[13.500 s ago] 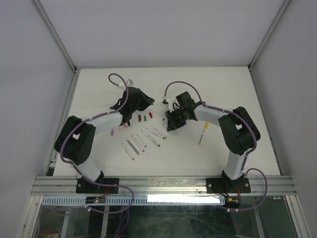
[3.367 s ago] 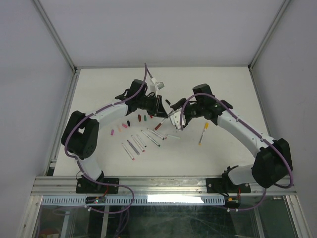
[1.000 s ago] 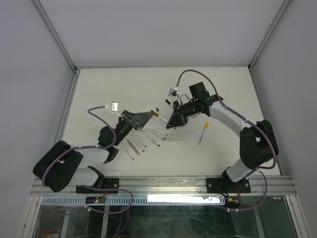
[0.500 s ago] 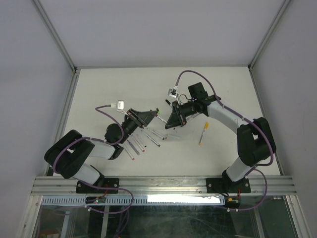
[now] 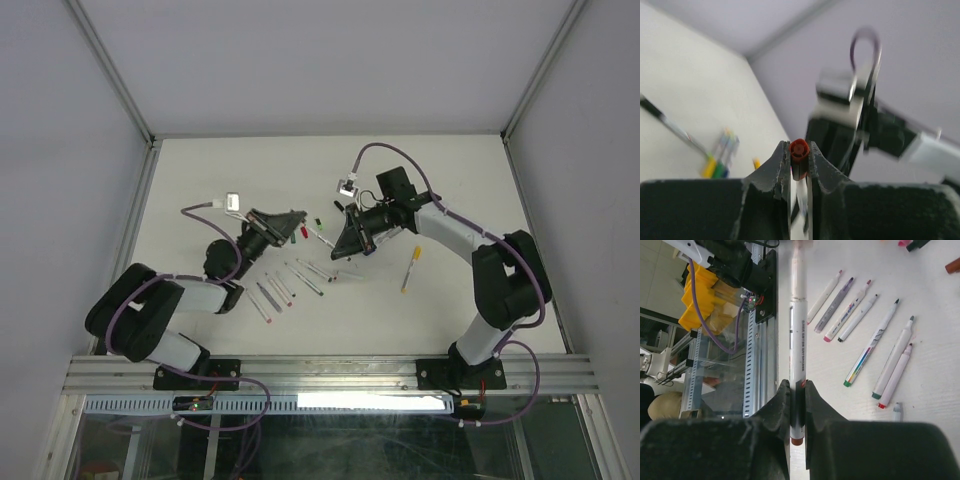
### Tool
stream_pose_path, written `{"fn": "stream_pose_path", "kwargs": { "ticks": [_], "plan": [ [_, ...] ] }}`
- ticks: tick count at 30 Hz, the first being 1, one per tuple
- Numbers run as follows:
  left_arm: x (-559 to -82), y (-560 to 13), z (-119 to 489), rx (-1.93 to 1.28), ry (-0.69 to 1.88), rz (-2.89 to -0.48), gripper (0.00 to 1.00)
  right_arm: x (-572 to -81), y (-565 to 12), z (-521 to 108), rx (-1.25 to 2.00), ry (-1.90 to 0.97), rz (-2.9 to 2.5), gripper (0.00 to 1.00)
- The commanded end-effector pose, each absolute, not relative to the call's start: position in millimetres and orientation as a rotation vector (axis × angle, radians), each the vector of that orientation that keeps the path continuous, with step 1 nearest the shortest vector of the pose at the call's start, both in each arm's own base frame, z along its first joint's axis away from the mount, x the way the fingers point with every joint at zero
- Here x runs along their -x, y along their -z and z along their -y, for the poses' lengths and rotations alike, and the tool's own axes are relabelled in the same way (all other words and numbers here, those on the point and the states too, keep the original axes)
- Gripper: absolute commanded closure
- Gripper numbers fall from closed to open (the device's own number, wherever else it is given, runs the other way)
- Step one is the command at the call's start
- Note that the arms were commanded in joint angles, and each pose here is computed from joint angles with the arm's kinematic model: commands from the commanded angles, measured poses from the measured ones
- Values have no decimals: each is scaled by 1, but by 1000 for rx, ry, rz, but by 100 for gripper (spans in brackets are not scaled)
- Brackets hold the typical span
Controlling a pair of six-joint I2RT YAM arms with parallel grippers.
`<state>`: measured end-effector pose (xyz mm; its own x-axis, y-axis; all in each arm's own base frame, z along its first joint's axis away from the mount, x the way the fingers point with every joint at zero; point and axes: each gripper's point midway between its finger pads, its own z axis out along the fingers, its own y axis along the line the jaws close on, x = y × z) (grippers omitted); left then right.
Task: Open the pen caps
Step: Open the pen cap from the pen, then place the pen at the center of the board.
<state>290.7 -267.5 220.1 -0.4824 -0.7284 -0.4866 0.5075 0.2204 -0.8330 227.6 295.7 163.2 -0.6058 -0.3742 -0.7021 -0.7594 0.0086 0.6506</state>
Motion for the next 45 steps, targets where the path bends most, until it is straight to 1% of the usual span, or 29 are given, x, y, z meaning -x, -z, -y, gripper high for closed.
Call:
{"fn": "stream_pose_path", "kwargs": {
  "ticks": [1, 5, 7, 9, 12, 16, 21, 28, 38, 45],
  "plan": [
    [-350, -320, 164, 384, 1321, -1064, 100, -220, -158, -295, 1150, -1684, -2009, 100],
    [-383, -354, 100, 493, 1221, -970, 100, -219, -151, -297, 1158, -1674, -2033, 100],
    [-388, -366, 89, 490, 1204, -956, 100, -222, -148, -297, 1158, -1650, -2048, 100],
    [-385, -373, 92, 442, 1207, -972, 100, -233, -139, -294, 1150, -1530, -2087, 100],
    [-382, -352, 105, 404, 1213, -1092, 100, -267, -120, -280, 1074, -1177, -2177, 100],
    [-372, -316, 119, 381, 1240, -1221, 100, -296, -104, -260, 1042, -857, -2250, 100],
    [-361, -277, 138, 375, 1281, -1402, 100, -304, -85, -243, 1101, -649, -2337, 100],
    [-345, -245, 145, 357, 1201, -1526, 100, -291, -56, -233, 1231, -534, -2445, 95],
    [-326, -247, 148, 306, 1208, -1538, 99, -281, -37, -222, 1283, -496, -2544, 92],
    [-320, -248, 158, 272, 1250, -1550, 97, -277, -27, -214, 1301, -458, -2596, 80]
  ]
}}
